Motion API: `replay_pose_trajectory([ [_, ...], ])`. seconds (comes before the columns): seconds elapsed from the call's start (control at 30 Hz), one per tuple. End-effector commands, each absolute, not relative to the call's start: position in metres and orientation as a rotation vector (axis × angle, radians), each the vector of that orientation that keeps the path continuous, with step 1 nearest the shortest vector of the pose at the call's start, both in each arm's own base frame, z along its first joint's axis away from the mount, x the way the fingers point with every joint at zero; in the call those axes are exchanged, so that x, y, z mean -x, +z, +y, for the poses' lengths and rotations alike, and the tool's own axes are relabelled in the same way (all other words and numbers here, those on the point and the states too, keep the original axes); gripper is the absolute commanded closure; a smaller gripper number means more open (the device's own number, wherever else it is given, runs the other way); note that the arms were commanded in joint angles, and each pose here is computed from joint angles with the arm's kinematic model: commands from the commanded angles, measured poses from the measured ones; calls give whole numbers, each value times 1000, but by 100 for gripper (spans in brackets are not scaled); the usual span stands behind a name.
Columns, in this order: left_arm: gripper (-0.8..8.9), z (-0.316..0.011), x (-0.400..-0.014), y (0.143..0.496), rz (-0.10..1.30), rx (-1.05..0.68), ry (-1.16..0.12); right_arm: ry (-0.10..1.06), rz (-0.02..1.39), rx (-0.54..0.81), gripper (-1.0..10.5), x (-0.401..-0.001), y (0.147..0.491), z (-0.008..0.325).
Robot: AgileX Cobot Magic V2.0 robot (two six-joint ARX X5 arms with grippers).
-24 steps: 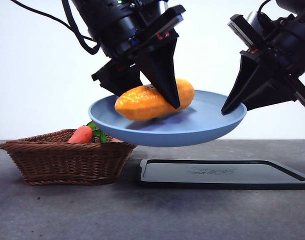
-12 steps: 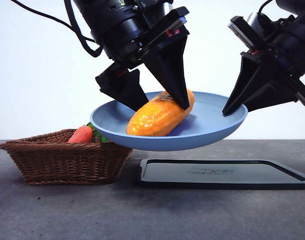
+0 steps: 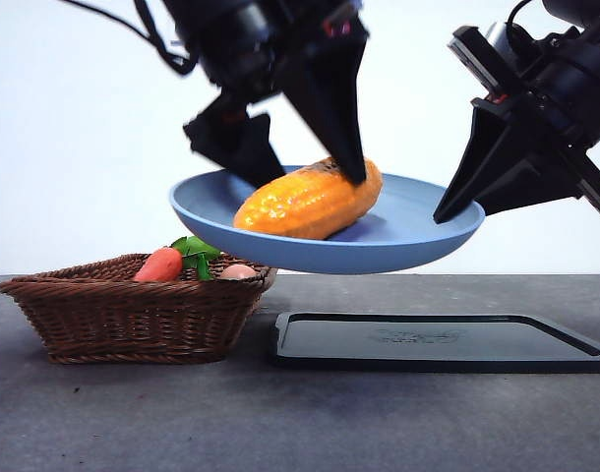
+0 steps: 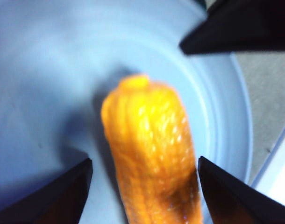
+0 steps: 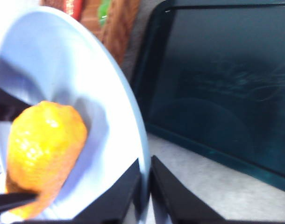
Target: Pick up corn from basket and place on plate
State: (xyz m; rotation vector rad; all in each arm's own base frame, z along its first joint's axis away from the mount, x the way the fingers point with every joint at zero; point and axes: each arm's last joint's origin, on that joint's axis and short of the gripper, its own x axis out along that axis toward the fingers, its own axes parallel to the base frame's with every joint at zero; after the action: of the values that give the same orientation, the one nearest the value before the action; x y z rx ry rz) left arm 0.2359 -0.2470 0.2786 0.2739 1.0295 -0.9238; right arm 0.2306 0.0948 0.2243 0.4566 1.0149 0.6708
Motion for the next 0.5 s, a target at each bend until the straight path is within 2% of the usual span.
replay_pose_trajectory([
  [0.03, 444, -250, -236, 299, 990, -274, -938, 689, 992, -463, 945, -234, 230, 97],
  [0.5, 445, -250, -237, 357, 871, -249, -960, 626, 963, -481, 945, -241, 231, 82],
])
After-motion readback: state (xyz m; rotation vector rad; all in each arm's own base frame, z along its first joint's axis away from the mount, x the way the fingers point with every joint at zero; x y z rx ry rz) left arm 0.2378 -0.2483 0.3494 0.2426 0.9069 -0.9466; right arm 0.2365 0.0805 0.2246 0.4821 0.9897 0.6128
